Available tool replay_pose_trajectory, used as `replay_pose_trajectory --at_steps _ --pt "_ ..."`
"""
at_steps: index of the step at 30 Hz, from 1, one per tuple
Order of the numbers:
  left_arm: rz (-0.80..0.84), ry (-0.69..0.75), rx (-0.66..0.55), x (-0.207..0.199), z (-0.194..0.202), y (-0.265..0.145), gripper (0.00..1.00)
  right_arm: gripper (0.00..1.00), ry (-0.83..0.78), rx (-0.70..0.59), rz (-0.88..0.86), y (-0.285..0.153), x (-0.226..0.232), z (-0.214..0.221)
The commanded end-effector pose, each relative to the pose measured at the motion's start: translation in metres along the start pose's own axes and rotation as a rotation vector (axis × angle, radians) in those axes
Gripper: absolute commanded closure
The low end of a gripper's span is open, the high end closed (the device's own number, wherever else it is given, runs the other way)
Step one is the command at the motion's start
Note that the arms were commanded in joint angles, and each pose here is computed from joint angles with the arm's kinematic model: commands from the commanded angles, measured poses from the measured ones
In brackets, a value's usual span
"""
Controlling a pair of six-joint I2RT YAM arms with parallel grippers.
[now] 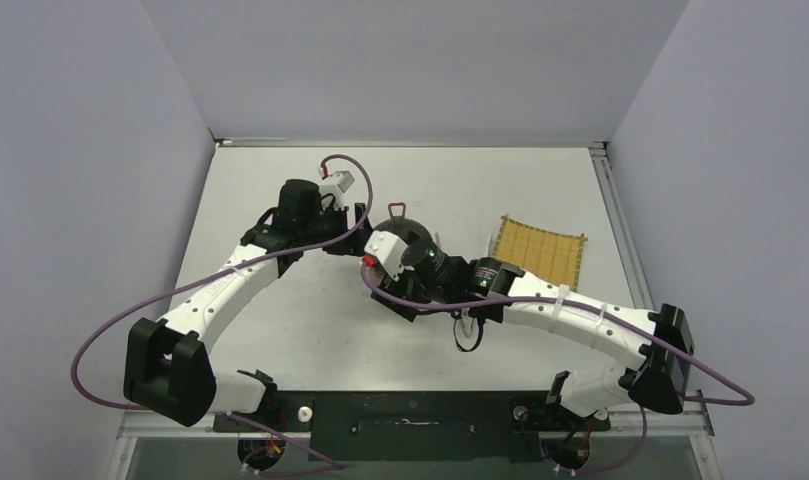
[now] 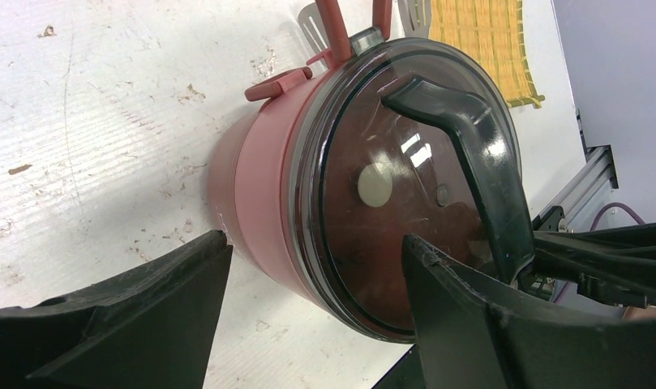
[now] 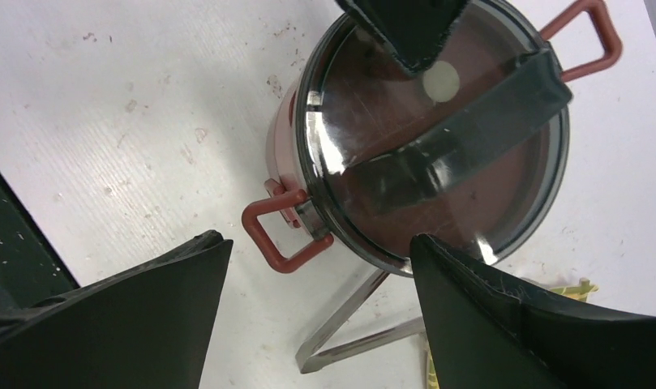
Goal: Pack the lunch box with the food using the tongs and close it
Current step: Close the fastener on the packing box.
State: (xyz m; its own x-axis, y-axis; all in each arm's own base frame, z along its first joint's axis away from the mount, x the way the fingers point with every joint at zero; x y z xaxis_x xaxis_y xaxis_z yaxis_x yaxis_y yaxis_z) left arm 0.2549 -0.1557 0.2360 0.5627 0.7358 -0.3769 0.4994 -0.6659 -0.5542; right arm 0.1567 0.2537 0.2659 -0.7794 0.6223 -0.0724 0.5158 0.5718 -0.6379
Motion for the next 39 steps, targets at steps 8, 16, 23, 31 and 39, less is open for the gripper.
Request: replay_pose_trajectory --at_steps 8,16,23,31,39 --pt "0.02 0.041 -0.058 -0.008 -0.018 -0.011 0.24 0.16 -0.159 -0.009 0.105 0.015 -0.008 -0.015" --pt "0.047 0.055 -0.093 -0.012 -0.037 -0.009 0.24 0.18 -0.202 0.065 0.153 0.023 -0.013 -0.002" --pt "0.065 0.038 -0.07 -0.01 -0.041 0.0 0.24 0.19 -0.176 0.06 0.115 0.026 -0.02 0.003" --pt "0.087 -0.02 0.002 -0.002 -0.028 0.02 0.33 0.19 -0.141 0.048 0.132 0.031 -0.021 0.02" --pt "0.08 -0.062 0.059 -0.002 -0.006 0.021 0.48 0.18 -0.018 -0.045 0.198 0.022 -0.026 0.02"
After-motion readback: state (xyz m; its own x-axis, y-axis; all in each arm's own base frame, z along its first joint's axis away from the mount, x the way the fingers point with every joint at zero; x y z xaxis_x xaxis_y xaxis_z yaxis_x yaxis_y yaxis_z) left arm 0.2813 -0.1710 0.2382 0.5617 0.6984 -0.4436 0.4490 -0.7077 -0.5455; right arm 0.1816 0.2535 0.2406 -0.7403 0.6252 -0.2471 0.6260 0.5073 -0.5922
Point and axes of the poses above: each gripper's point midway between its finger pads, its own y axis out along the fingers, its own x axis along the line the jaws close on, z = x × y, the point moved 10 cm from there along -y, back along the fingers, and after that the axes turned 13 degrees about y, right-handed, at the moved point
